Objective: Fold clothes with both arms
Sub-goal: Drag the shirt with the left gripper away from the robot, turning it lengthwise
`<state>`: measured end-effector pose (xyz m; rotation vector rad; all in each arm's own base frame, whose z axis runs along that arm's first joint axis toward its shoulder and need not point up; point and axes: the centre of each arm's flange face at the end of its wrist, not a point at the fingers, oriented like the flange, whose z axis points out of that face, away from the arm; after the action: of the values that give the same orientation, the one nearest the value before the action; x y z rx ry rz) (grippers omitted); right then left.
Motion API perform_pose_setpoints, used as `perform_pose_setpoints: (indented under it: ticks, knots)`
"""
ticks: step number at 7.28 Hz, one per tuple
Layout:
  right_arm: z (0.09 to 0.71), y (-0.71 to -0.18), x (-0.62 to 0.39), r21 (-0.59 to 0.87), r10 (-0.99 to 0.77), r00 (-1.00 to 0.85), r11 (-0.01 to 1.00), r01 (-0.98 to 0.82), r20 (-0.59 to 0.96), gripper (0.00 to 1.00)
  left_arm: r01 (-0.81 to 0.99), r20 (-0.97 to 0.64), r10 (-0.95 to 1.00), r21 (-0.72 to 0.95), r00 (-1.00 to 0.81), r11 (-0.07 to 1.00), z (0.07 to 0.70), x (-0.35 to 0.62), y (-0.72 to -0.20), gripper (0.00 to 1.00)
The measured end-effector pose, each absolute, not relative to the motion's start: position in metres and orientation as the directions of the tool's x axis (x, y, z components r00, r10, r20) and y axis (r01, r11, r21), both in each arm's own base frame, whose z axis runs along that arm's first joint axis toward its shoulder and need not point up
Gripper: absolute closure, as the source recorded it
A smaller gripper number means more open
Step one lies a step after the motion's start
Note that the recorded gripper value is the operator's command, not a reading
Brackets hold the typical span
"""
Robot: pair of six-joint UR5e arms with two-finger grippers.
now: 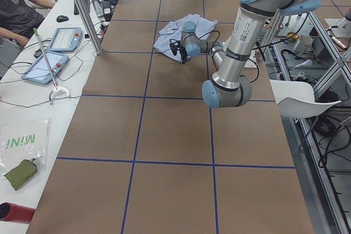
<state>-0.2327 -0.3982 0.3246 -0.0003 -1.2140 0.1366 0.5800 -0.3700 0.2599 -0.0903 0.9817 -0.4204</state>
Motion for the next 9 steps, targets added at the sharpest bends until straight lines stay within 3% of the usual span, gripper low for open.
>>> perform_pose_setpoints:
  ticks: [3, 7, 9]
  knots:
    - [0.325, -0.4, -0.228, -0.071, 0.106, 0.342, 0.991, -0.113, 0.934, 0.0, 0.337, -0.791, -0.397, -0.257, 0.465, 0.906, 0.258, 0.562, -0.394, 1.0]
    - [0.333, -0.413, -0.221, -0.075, 0.125, 0.353, 0.986, -0.151, 0.927, 0.0, 0.465, -0.798, -0.36, -0.113, 0.484, 0.878, 0.274, 0.474, -0.531, 1.0]
    - [0.334, -0.415, -0.219, -0.075, 0.127, 0.353, 0.985, -0.156, 0.927, 0.0, 0.495, -0.807, -0.321, -0.041, 0.496, 0.868, 0.266, 0.479, -0.612, 1.0]
